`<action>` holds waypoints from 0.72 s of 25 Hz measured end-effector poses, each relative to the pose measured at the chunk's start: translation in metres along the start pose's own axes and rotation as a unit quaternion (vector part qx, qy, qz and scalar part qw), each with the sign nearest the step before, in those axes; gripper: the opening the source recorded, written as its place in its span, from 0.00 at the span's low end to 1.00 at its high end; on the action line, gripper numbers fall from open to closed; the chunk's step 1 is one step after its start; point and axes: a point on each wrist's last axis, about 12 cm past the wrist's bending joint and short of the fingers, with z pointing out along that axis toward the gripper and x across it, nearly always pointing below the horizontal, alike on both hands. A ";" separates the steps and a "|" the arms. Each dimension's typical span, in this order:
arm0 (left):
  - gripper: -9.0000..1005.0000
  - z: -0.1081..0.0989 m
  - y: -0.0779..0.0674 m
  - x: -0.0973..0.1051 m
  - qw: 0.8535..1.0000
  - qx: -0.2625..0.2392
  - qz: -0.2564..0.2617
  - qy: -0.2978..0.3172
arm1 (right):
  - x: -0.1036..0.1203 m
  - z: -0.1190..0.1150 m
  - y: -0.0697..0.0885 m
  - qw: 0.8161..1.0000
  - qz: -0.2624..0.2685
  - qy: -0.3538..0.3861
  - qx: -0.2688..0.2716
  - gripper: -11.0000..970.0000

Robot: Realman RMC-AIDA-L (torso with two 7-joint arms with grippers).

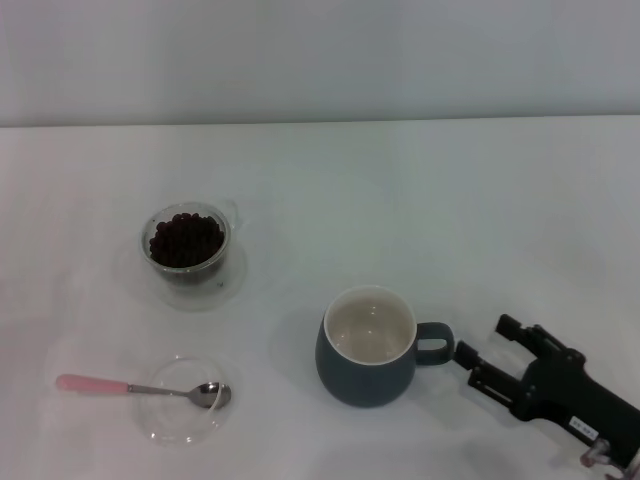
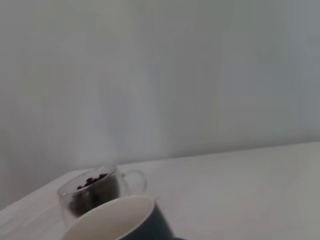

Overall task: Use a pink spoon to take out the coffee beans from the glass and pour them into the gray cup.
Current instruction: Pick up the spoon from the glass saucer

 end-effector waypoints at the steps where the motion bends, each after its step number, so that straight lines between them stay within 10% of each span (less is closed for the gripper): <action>1: 0.70 0.000 0.000 0.000 1.000 -0.001 0.000 0.000 | 0.000 -0.002 -0.001 1.000 -0.001 -0.002 0.003 0.90; 11: 0.70 -0.001 -0.002 0.002 1.000 0.011 -0.004 0.010 | -0.022 -0.010 -0.028 0.993 0.011 -0.082 0.086 0.90; 18: 0.70 -0.017 0.011 -0.002 0.983 0.056 -0.165 0.064 | -0.049 -0.014 -0.046 0.967 -0.040 -0.183 0.173 0.90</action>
